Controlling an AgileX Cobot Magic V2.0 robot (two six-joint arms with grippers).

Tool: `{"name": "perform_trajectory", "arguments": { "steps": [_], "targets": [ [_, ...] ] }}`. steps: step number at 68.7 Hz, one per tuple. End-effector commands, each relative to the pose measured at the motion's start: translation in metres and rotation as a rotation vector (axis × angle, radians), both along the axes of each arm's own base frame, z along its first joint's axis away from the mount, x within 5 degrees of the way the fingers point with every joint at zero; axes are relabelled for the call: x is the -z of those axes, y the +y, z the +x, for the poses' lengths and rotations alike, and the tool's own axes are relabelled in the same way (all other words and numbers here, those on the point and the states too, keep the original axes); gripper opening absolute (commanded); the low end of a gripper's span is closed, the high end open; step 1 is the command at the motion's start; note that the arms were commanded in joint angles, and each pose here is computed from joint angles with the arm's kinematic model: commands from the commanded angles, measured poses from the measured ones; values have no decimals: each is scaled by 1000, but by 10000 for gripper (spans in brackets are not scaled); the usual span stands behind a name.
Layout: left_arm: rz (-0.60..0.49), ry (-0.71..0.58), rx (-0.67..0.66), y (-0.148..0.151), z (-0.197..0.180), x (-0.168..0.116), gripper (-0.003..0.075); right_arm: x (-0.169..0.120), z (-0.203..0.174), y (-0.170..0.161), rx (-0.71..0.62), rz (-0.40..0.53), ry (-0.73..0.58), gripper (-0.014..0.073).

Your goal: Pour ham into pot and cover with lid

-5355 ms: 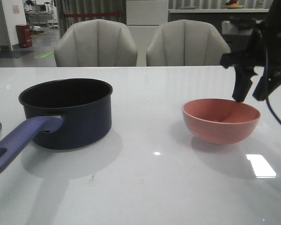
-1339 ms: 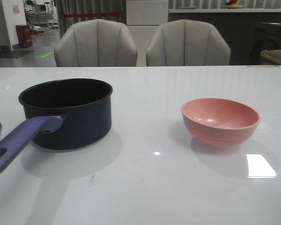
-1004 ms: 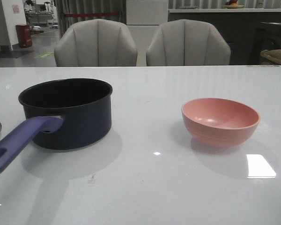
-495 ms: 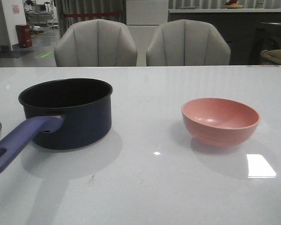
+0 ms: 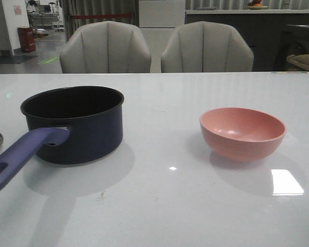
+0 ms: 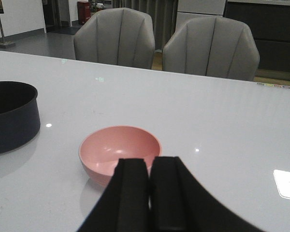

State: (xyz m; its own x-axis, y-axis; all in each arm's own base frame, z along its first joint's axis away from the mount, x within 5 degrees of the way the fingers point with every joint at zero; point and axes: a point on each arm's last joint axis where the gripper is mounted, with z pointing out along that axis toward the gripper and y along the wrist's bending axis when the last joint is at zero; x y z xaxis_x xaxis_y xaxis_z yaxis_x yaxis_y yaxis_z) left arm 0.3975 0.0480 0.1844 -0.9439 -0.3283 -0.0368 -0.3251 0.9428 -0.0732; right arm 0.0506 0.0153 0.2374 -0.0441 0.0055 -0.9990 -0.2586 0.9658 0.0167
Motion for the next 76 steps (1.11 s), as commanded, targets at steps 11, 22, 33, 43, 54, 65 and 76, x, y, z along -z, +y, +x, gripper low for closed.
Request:
{"name": "perform_trajectory", "arguments": {
  "steps": [11, 22, 33, 43, 54, 65, 76],
  "targets": [
    [10, -115, 29, 0, 2, -36, 290, -17, 0, -2, 15, 14, -102, 160],
    [19, -161, 42, 0, 0, -52, 290, -17, 0, -2, 15, 14, -102, 160],
    [26, -203, 46, -1, -4, -68, 290, -17, 0, -2, 15, 14, -102, 160],
    [35, -251, 59, -2, -10, -86, 290, -17, 0, -2, 15, 14, -102, 160],
    [53, -361, 118, -16, -10, -123, 290, -17, 0, -2, 15, 14, -102, 160],
    [46, -423, 270, -56, -9, -154, 290, -17, 0, -2, 15, 14, -102, 160],
    [23, -486, 477, -121, -11, -173, 266, -17, 0, -2, 15, 14, -102, 160]
  ]
}}
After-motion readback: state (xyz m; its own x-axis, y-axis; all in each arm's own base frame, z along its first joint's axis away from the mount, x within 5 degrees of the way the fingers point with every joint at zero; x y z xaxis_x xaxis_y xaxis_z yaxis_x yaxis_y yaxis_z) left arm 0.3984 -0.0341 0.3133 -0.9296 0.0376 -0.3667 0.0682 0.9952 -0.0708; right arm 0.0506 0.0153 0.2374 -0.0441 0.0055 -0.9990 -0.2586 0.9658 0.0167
